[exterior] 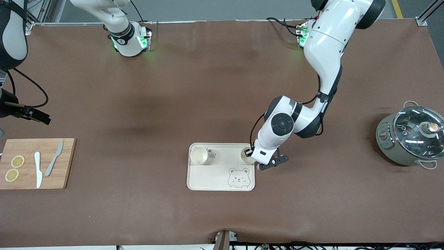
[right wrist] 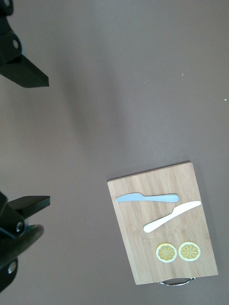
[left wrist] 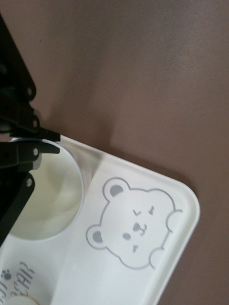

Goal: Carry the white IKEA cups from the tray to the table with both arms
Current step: 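Close the left gripper on the cup while the right gripper reaches in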

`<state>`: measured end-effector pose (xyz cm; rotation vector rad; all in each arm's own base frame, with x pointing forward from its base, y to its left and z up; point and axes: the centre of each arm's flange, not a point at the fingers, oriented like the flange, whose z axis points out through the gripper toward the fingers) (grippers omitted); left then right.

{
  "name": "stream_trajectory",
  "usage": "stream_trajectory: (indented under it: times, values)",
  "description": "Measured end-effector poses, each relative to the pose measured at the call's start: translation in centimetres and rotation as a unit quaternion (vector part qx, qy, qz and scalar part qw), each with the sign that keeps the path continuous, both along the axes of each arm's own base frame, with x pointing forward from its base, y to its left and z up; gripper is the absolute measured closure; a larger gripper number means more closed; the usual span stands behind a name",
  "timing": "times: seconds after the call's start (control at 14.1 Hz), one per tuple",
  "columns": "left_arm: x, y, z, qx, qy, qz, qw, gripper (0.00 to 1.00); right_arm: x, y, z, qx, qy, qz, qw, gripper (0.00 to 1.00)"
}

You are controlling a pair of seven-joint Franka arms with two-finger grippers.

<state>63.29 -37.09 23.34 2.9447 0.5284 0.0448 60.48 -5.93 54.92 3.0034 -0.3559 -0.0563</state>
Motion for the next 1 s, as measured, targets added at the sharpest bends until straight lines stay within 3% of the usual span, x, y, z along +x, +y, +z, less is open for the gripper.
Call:
stream_trajectory:
  times: [0.43, 0.64, 0.85, 1.0]
  values:
    - [0.1, 0.1, 0.0, 0.0, 0.0, 0.001, 1.0, 0.96, 1.2, 2.5, 0.0, -0.009, -0.02, 0.028, 0.999, 0.0]
    - [0.5, -0.1, 0.9, -0.004, -0.009, 0.001, 1.0, 0.96, 2.2, 7.1, -1.9, -0.017, -0.009, 0.062, 0.998, 0.0]
    - [0.9, -0.1, 2.2, -0.009, -0.018, 0.003, 1.0, 0.96, 3.9, 7.5, -6.0, -0.018, 0.006, 0.066, 0.998, 0.0]
    - [1.4, 0.5, 3.4, -0.011, -0.026, 0.006, 1.0, 0.96, 4.5, 8.6, -7.8, 0.012, 0.008, 0.053, 0.999, 0.0]
